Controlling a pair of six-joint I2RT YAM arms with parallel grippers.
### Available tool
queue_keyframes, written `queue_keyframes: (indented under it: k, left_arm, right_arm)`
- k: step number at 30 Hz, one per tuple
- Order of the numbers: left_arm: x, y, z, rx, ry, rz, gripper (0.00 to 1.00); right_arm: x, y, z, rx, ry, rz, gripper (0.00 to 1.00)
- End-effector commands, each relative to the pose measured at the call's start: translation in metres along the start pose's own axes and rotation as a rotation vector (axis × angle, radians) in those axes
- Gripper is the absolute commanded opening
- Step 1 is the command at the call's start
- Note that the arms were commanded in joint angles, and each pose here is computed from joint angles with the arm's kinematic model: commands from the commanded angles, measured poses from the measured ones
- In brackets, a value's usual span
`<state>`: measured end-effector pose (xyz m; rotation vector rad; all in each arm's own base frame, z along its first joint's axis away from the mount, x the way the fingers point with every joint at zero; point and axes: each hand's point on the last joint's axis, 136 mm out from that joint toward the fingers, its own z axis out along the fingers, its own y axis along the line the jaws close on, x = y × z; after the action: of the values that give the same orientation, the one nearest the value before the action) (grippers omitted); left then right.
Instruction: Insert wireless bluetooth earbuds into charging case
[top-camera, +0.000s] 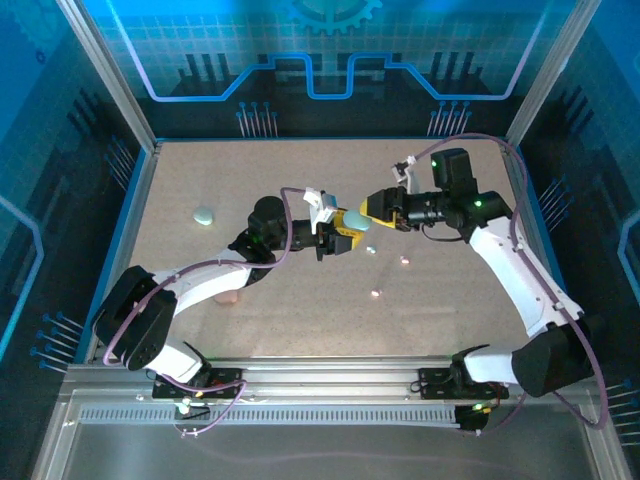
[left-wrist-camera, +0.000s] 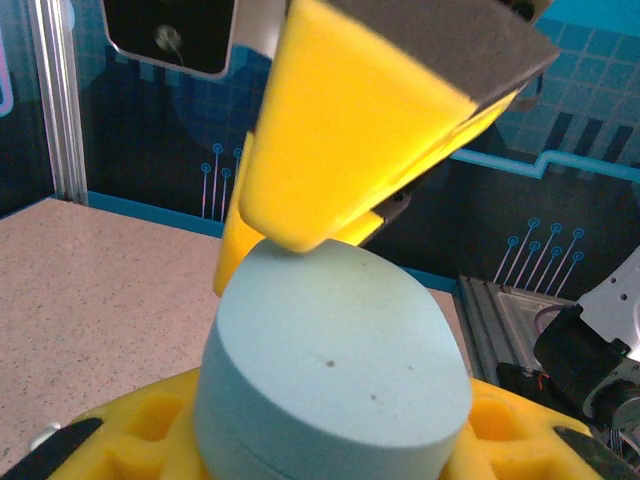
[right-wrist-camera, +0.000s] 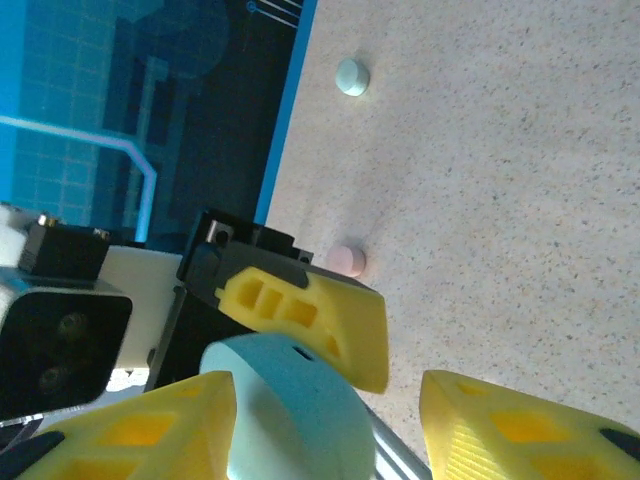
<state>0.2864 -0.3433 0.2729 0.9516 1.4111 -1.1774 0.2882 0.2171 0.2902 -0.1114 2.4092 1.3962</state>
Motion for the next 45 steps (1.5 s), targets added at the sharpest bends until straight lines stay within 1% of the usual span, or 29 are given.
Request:
queue_keyframes:
  k: [1, 8, 16, 17, 19, 23, 28, 32, 34, 37, 39, 43, 45]
  left_arm:
    - [-0.03, -0.01, 0.001, 0.036, -0.068, 0.049, 0.35]
    - [-0.033, -0.011, 0.001, 0.041, -0.078, 0.05, 0.36]
    - [-0.034, -0.011, 0.002, 0.045, -0.079, 0.045, 0.36]
    - [-0.035, -0.011, 0.002, 0.047, -0.079, 0.044, 0.36]
    - [-0.034, -0.011, 0.003, 0.049, -0.078, 0.039, 0.36]
    - [-0.033, -0.009, 0.004, 0.046, -0.07, 0.032, 0.38]
    - [-0.032, -0.008, 0.004, 0.04, -0.066, 0.033, 0.39]
    - [-0.032, -0.009, 0.004, 0.038, -0.066, 0.038, 0.39]
    - [-0.033, -0.008, 0.003, 0.036, -0.068, 0.039, 0.42]
    - [-0.031, -0.008, 0.002, 0.031, -0.063, 0.04, 0.43]
    - [-0.03, -0.007, 0.002, 0.025, -0.06, 0.044, 0.47]
    - [-0.026, -0.005, 0.002, 0.011, -0.049, 0.045, 0.51]
    - [-0.022, -0.003, 0.002, 0.0, -0.037, 0.045, 0.52]
  right_arm:
    - [0.005, 0.017, -0.007, -0.136, 0.019, -0.003, 0.54]
    - [0.013, 0.021, -0.002, -0.236, 0.077, 0.02, 0.55]
    - [0.019, 0.027, 0.004, -0.279, 0.121, 0.003, 0.48]
    - [0.018, 0.026, 0.005, -0.274, 0.116, 0.005, 0.47]
    - [0.016, 0.023, 0.008, -0.268, 0.115, 0.012, 0.38]
    - [0.017, 0.021, 0.01, -0.266, 0.121, 0.017, 0.3]
    - [0.013, 0.018, 0.009, -0.252, 0.1, 0.016, 0.24]
    - [0.011, 0.017, 0.008, -0.248, 0.088, 0.011, 0.23]
    - [0.011, 0.016, 0.007, -0.244, 0.086, 0.013, 0.22]
    - [0.01, 0.014, 0.005, -0.239, 0.074, 0.011, 0.21]
    - [0.008, 0.015, 0.003, -0.237, 0.061, 0.006, 0.21]
    - [0.005, 0.018, 0.0, -0.24, 0.042, -0.002, 0.2]
    - [0.004, 0.02, -0.001, -0.241, 0.035, -0.007, 0.2]
